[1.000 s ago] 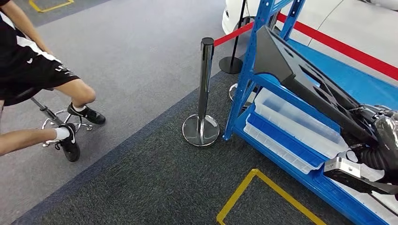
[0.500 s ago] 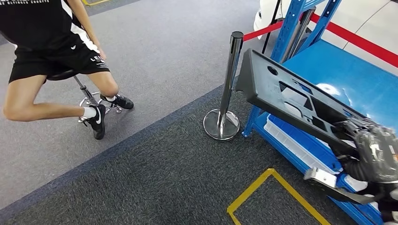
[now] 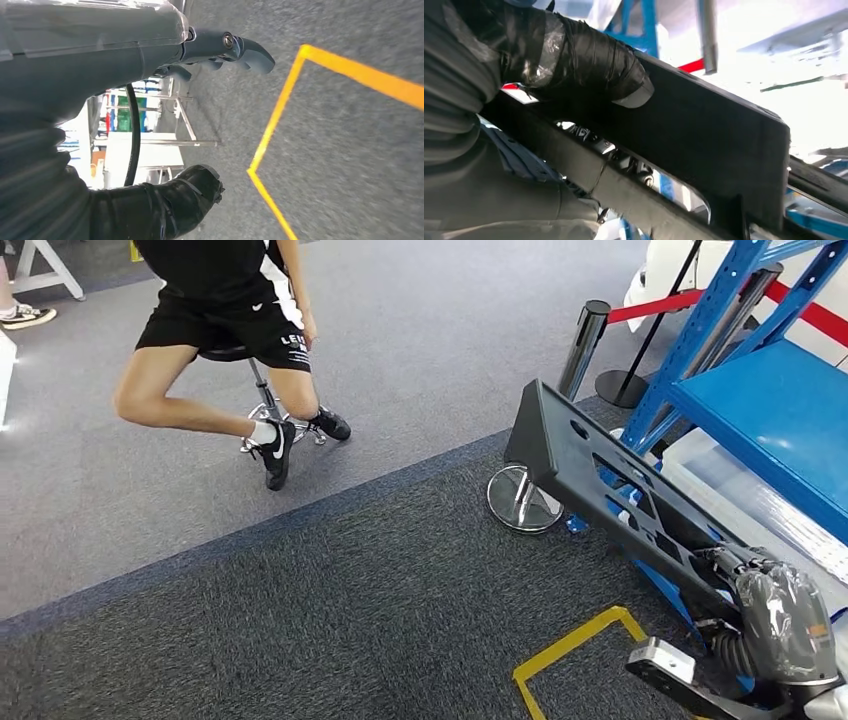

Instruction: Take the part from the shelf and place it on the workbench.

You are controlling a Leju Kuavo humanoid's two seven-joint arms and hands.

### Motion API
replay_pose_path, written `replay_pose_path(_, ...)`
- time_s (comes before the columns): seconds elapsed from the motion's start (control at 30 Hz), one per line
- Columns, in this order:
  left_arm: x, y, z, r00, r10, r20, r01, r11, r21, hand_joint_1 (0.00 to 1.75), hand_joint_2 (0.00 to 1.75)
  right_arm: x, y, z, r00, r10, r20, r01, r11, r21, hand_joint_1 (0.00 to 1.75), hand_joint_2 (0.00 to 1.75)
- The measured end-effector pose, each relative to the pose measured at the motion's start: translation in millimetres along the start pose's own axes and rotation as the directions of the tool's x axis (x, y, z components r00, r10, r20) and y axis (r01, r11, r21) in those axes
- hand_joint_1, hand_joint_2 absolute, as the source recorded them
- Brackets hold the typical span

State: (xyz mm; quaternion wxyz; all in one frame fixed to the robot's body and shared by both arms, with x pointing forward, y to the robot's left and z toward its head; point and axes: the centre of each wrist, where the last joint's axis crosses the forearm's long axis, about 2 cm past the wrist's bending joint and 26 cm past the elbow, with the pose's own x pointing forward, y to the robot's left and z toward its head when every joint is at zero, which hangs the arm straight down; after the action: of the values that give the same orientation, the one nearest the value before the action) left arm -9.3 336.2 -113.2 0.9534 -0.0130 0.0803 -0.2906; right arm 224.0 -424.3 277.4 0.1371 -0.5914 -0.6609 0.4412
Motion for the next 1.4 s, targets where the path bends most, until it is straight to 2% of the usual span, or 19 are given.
replay_pose_path(0.27, -2, 0, 0, 0.999, -0.036, 0.017, 0.036, 0.999, -0.022, 0.00, 1.75, 10, -17, 38, 1.000, -0.008, -0.012, 0.009, 0.998, 0.062, 1.75, 1.75)
replay_pose_path(0.4, -4, -4, -1, 0.998, -0.057, 0.006, 0.057, 0.998, -0.007, 0.00, 1.75, 9, -47, 64, 0.997, -0.076, -0.022, 0.078, 0.993, 0.087, 1.75, 1.75)
replay_pose_path(0.53, -7, -8, -2, 0.998, -0.063, -0.006, 0.063, 0.998, -0.013, 0.00, 1.75, 4, -66, 69, 1.000, 0.009, 0.010, -0.010, 0.998, 0.070, 1.75, 1.75)
replay_pose_path(0.7, -2, -7, -1, 0.996, -0.094, -0.010, 0.094, 0.996, -0.013, 0.00, 1.75, 20, -55, 68, 0.994, 0.100, -0.048, -0.097, 0.993, 0.061, 1.75, 1.75)
replay_pose_path(1.07, -5, -6, -1, 0.992, -0.121, -0.019, 0.121, 0.993, -0.015, 0.00, 1.75, 35, -46, 72, 0.995, 0.069, -0.075, -0.065, 0.996, 0.065, 1.75, 1.75)
replay_pose_path(1.4, -3, -7, -1, 0.995, -0.102, 0.024, 0.102, 0.995, 0.012, 0.00, 1.75, 36, -33, 70, 0.996, 0.032, -0.086, -0.026, 0.997, 0.072, 1.75, 1.75)
